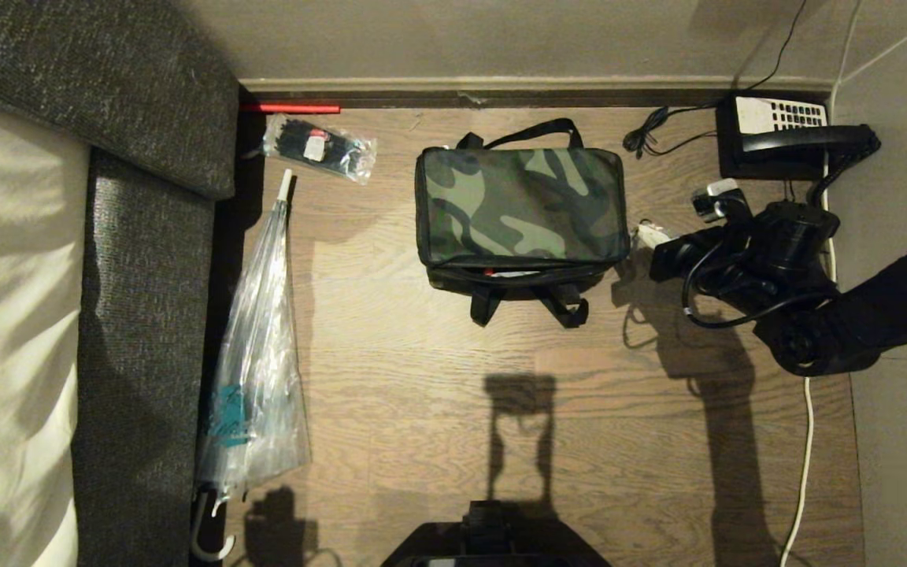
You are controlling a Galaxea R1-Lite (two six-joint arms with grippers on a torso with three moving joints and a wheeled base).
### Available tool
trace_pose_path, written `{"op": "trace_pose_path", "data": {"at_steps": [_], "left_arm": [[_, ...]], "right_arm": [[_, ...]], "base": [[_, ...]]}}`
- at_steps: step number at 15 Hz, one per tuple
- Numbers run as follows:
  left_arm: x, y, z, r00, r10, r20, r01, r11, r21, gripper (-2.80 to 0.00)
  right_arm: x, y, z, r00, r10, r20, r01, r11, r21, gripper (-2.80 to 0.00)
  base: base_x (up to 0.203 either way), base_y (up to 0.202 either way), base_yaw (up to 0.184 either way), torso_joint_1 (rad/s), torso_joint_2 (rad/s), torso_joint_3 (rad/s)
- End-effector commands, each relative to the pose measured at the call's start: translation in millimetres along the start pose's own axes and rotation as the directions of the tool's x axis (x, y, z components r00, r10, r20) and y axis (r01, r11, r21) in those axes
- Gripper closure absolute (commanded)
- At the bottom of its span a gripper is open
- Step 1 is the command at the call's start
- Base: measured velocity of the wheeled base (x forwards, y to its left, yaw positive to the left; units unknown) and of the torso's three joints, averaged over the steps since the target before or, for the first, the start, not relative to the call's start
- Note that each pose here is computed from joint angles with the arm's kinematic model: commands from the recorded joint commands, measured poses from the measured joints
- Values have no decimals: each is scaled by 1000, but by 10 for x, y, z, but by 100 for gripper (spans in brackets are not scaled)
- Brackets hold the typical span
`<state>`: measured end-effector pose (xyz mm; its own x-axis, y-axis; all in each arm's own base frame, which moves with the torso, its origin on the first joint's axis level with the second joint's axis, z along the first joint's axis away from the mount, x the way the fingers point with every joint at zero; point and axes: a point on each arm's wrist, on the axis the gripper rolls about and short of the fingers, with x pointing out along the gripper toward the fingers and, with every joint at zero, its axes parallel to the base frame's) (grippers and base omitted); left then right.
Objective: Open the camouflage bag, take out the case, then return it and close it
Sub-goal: Open the top of the storage box
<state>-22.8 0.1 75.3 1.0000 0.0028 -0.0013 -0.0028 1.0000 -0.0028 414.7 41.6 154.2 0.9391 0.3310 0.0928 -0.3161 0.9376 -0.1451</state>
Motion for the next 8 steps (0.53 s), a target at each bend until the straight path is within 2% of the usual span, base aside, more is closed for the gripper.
{"op": "trace_pose_path", "data": {"at_steps": [1,8], "left_arm": [[1,0,-5,1000,0,-2,0,1000,0,0],[1,0,-5,1000,0,-2,0,1000,0,0]], "right_arm": [[15,-9,8,1000,0,10,0,1000,-3,0],[77,-42,43,999,-9,32,9,1000,-9,0]], "base": [[0,0,0,0,0,0],[0,0,0,0,0,0]]}}
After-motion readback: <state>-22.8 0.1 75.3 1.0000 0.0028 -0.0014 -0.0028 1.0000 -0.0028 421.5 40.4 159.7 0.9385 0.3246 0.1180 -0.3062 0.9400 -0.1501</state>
